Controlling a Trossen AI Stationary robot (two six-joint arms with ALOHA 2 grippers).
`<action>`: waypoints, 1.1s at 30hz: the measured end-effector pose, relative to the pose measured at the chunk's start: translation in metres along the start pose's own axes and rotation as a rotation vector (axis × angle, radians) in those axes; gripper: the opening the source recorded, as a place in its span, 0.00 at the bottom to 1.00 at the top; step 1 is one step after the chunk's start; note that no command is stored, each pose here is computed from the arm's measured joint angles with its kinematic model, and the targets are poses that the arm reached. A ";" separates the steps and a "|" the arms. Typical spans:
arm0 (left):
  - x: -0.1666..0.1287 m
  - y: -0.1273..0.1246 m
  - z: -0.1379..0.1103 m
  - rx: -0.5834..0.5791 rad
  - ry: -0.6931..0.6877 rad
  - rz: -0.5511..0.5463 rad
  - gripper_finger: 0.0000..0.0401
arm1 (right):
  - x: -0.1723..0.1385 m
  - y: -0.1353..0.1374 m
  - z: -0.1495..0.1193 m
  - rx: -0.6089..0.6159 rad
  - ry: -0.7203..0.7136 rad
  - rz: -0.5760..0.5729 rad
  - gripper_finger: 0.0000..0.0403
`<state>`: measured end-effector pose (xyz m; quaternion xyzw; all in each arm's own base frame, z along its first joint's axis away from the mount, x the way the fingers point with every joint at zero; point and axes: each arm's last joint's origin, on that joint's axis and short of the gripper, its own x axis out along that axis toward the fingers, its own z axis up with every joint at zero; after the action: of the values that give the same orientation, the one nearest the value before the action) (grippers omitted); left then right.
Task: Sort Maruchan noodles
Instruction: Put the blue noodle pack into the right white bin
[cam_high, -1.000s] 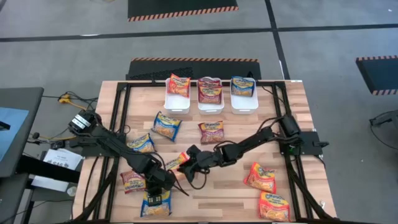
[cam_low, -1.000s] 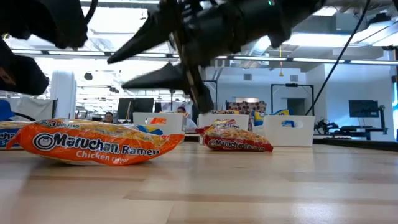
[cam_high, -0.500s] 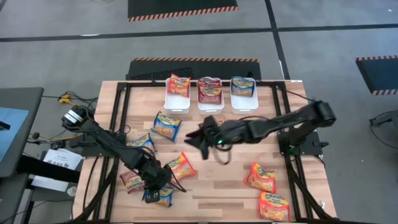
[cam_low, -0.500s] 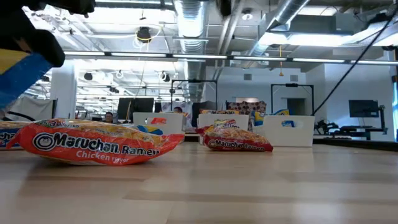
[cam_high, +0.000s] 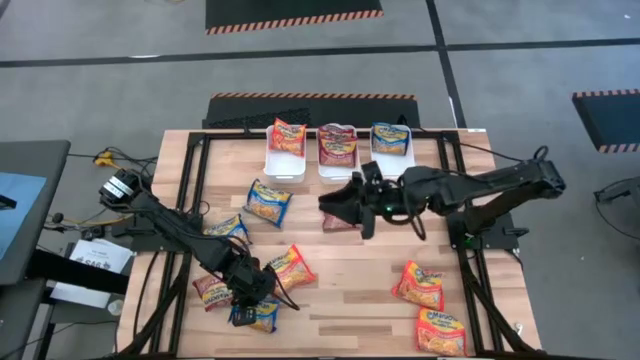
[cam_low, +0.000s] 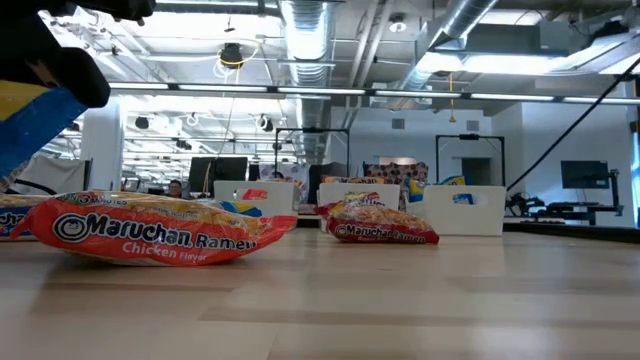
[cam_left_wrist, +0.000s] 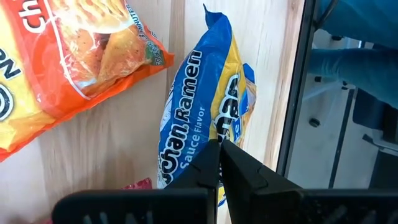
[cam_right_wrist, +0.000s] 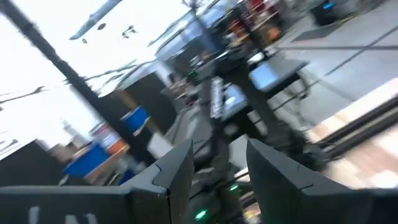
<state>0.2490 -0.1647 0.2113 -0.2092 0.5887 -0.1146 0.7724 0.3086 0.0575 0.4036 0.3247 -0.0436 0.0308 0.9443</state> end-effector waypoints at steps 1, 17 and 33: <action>0.000 0.000 0.000 0.000 0.001 -0.001 0.00 | 0.000 0.001 0.000 0.001 0.017 0.026 0.44; 0.000 0.000 0.000 0.002 0.009 -0.007 0.00 | 0.013 0.045 -0.042 0.058 0.049 0.434 0.44; 0.000 0.000 0.000 -0.025 0.003 -0.001 0.00 | -0.021 0.089 -0.117 0.093 0.499 0.406 0.52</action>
<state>0.2490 -0.1648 0.2111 -0.2187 0.5910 -0.1078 0.7690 0.2875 0.1991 0.3640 0.3344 0.1267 0.2994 0.8846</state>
